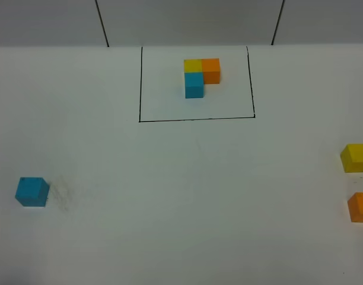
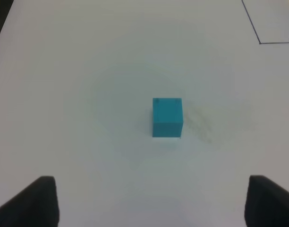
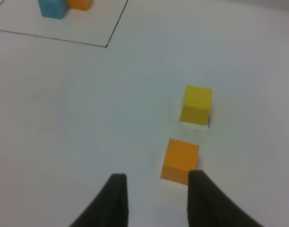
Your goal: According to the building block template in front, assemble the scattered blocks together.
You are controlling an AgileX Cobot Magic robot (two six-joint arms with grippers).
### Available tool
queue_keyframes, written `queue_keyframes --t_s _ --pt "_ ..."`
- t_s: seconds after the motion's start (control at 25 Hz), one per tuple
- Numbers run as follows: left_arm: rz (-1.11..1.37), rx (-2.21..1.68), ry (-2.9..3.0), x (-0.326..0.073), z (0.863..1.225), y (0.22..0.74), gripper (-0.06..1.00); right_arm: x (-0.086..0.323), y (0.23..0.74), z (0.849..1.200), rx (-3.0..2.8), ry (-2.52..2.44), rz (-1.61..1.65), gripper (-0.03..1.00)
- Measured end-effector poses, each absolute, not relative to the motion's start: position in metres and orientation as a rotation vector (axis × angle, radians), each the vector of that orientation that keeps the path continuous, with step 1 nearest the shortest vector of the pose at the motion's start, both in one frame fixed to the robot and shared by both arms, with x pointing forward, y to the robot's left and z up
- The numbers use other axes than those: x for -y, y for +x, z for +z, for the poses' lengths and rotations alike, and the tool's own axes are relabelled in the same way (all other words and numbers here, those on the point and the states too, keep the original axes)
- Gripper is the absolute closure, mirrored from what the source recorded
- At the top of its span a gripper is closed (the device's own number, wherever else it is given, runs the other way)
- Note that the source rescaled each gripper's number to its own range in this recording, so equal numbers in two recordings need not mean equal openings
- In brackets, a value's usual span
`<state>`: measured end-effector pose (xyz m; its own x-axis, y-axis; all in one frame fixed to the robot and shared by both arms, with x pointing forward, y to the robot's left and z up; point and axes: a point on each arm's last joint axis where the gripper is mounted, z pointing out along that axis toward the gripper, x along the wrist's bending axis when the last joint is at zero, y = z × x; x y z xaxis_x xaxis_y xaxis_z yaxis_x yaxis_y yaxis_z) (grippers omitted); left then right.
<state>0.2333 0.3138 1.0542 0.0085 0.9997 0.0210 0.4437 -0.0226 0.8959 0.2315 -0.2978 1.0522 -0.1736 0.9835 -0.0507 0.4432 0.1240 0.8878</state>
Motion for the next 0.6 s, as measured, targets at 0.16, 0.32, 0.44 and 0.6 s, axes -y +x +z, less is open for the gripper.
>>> queue_keyframes --t_s 0.16,0.32,0.44,0.6 --pt "0.970 -1.526 1.559 -0.3138 1.0542 0.2333 0.26 0.2978 0.2315 1.0522 -1.715 1.394 0.996 0.97" --pt "0.970 -1.526 1.559 -0.3138 1.0542 0.2333 0.26 0.2978 0.2315 1.0522 -1.715 1.394 0.996 0.97" --pt "0.970 -1.526 1.559 -0.3138 1.0542 0.2333 0.26 0.2978 0.2315 1.0522 -1.715 1.394 0.996 0.97" --pt "0.970 -1.526 1.559 -0.3138 1.0542 0.2333 0.26 0.2978 0.2315 1.0522 -1.715 1.394 0.996 0.97"
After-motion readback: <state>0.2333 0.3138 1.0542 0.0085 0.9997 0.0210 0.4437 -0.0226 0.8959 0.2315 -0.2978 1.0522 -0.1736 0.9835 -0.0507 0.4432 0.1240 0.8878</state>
